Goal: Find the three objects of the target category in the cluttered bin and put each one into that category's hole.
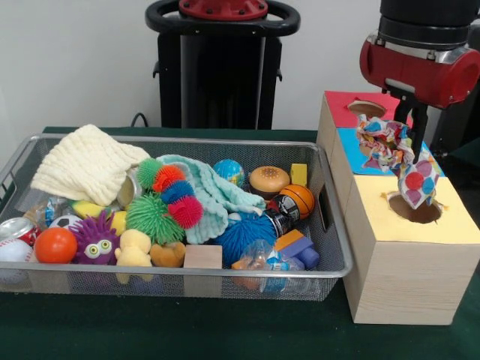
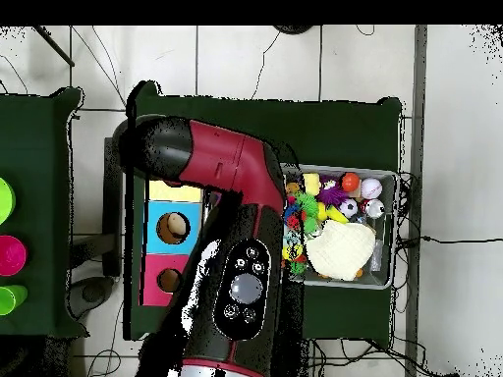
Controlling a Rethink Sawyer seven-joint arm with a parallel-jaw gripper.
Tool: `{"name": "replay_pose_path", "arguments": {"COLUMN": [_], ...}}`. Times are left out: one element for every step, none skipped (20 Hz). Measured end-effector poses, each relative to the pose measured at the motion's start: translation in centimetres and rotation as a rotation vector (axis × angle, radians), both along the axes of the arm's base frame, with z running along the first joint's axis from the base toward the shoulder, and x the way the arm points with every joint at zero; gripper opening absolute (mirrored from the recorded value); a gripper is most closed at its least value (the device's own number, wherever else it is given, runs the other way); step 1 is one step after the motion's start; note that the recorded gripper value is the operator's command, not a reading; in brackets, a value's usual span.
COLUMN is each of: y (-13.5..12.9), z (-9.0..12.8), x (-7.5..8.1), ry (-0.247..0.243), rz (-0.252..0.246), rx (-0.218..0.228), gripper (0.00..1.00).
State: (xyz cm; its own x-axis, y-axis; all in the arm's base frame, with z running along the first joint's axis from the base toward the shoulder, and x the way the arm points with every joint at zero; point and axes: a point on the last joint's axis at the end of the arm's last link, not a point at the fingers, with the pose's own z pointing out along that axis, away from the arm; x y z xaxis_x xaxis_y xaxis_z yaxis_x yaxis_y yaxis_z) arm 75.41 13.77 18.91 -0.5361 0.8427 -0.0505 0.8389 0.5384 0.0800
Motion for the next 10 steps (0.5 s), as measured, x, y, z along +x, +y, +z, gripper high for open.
{"name": "replay_pose_path", "arguments": {"y": [0.1,0.3,0.4,0.6,1.0,1.2,1.3,1.8,1.9,2.1], "z": [0.0,0.0,-0.1,-0.1,-0.1,-0.1,-0.1,-0.2,-0.2,-0.2], "x": [-0.1,-0.2,-0.2,-0.3,-0.5,-0.5,-0.6,-0.7,-0.8,-0.8], "ry": [0.001,0.002,0.003,0.004,0.006,0.006,0.007,0.007,0.008,0.008], "rz": [0.002,0.004,0.005,0.008,0.013,0.016,0.018,0.024,0.026,0.029], "rx": [0.000,0.000,0.000,-0.001,-0.001,-0.001,-0.001,-0.002,-0.002,-0.002], "gripper": [0.00,0.00,0.00,0.00,0.00,0.00,0.00,0.00,0.00,0.00]}}
